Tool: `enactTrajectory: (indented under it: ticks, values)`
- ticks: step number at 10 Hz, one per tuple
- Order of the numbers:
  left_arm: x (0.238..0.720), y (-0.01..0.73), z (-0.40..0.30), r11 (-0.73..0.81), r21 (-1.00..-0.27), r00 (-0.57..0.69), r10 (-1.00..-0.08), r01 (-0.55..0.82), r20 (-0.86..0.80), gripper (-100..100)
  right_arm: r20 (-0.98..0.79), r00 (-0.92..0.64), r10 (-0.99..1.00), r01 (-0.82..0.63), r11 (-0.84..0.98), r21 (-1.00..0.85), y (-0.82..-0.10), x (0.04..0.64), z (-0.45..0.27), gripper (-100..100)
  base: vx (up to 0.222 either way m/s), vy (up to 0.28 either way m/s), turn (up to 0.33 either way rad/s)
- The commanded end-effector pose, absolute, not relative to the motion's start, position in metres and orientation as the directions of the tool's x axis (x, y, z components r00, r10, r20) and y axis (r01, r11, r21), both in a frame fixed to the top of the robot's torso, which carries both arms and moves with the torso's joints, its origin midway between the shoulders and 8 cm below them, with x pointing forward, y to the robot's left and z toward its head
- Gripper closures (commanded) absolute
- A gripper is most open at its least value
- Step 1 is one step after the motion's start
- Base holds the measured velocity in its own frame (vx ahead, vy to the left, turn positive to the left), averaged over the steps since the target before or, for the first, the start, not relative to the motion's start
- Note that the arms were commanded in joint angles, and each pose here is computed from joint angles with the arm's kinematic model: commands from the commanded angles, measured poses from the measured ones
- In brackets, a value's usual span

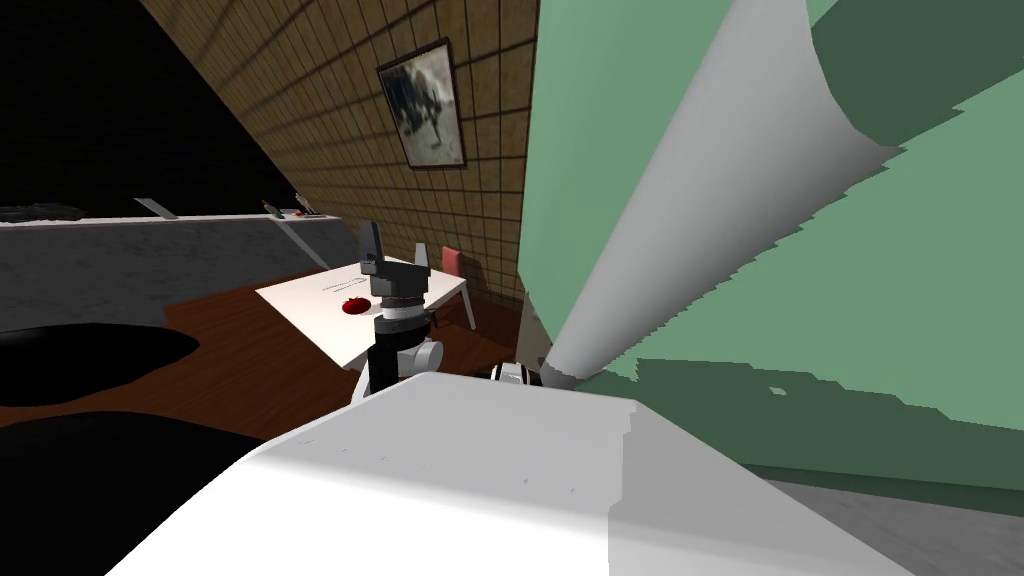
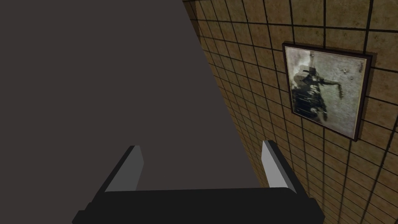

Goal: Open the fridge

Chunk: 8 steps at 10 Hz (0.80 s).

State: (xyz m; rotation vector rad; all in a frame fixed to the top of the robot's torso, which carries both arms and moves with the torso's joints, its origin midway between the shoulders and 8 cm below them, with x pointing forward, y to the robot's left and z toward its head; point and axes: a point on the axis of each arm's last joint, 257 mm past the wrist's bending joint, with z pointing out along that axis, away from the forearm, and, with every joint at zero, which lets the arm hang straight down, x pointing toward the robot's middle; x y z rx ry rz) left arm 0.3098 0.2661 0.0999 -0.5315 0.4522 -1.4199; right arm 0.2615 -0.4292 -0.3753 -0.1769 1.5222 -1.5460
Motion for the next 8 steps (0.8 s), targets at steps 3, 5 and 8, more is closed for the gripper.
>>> enactTrajectory:
  ticks: [3, 5, 8]
  values:
    - [0.31, 0.266, 0.1, 0.071, -0.595, 0.103, -0.995, 0.8, 0.019, 0, -0.345, -0.486, -0.803, 0.491, 0.075, -0.868, -0.417, 0.263, -0.348, -100, 0.027, 0.045, 0.052]
    - [0.31, 0.266, 0.1, 0.071, -0.595, 0.103, -0.995, 0.8, 0.019, 0, -0.296, -0.45, -0.843, 0.497, 0.039, -0.867, -0.41, 0.263, -0.338, -100, 0.035, 0.031, 0.036]
    - [0.31, 0.266, 0.1, 0.071, -0.595, 0.103, -0.995, 0.8, 0.019, 0, -0.215, -0.392, -0.894, 0.518, -0.022, -0.855, -0.399, 0.261, -0.322, -100, 0.032, 0.041, 0.04]
